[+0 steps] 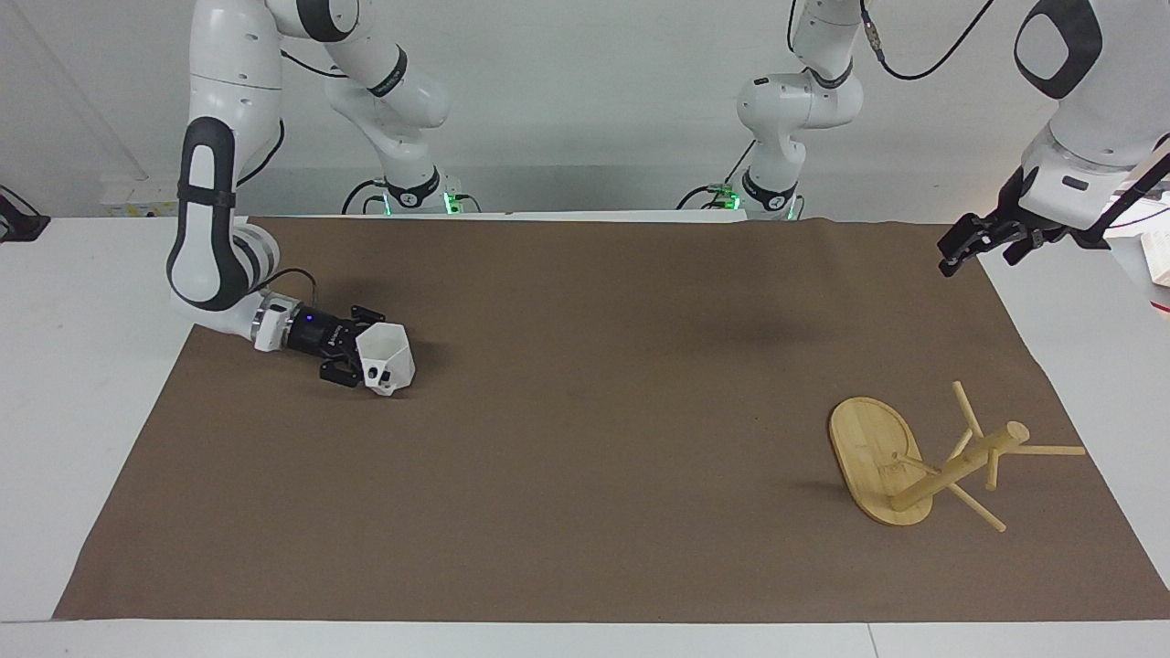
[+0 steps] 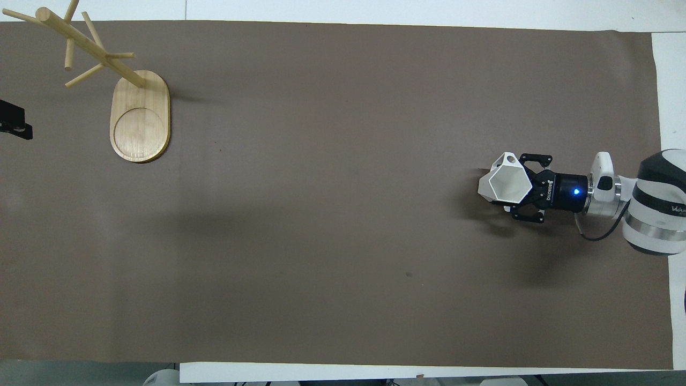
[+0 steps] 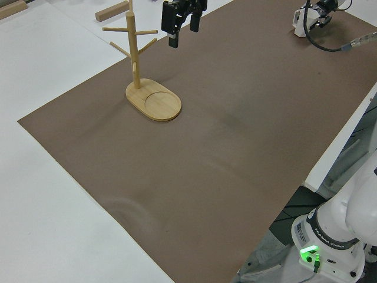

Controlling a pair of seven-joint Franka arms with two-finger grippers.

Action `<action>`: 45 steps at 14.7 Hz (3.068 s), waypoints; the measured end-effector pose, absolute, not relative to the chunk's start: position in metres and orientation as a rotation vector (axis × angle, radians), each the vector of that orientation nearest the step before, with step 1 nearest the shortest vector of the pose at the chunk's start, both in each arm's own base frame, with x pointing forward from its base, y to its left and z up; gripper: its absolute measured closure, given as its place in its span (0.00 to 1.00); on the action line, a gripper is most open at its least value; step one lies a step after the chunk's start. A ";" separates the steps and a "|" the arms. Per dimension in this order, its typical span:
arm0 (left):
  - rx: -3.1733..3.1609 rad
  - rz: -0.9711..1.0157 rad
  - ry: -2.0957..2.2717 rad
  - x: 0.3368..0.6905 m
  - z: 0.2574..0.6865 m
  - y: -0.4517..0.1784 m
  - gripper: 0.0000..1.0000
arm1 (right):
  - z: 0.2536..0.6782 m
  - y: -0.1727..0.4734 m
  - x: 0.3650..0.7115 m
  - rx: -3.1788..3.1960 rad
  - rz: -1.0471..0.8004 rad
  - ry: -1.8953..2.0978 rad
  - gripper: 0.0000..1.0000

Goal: Hang cup on rack
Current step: 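Lift the cup with the right gripper while the left gripper approaches, then grasp the cup with the left gripper and open the right gripper, then carry the cup to the rack with the left gripper while the right retracts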

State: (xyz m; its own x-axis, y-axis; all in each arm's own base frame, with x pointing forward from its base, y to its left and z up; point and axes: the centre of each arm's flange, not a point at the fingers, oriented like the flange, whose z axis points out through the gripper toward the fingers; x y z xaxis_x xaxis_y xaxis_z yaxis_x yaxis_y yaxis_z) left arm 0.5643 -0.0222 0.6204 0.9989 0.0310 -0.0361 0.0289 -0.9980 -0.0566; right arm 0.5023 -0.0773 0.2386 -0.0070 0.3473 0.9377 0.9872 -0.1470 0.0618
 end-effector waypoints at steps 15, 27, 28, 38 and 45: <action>-3.352 -0.210 -0.040 0.512 0.587 -0.334 0.00 | 0.410 0.247 0.530 -1.818 -1.005 -1.312 0.20; -3.337 0.008 -0.085 0.487 0.515 -0.399 0.67 | 0.415 0.286 0.519 -1.856 -1.016 -1.291 0.20; -3.346 0.010 -0.092 0.487 0.516 -0.400 0.77 | 0.415 0.288 0.519 -1.853 -1.013 -1.294 0.20; -3.301 0.025 -0.528 0.523 0.509 -0.350 0.95 | 0.434 0.261 0.533 -1.836 -1.078 -1.285 0.00; -3.278 -0.505 -1.109 0.588 0.444 -0.216 0.95 | 0.437 0.044 0.553 -1.796 -0.909 -1.505 0.00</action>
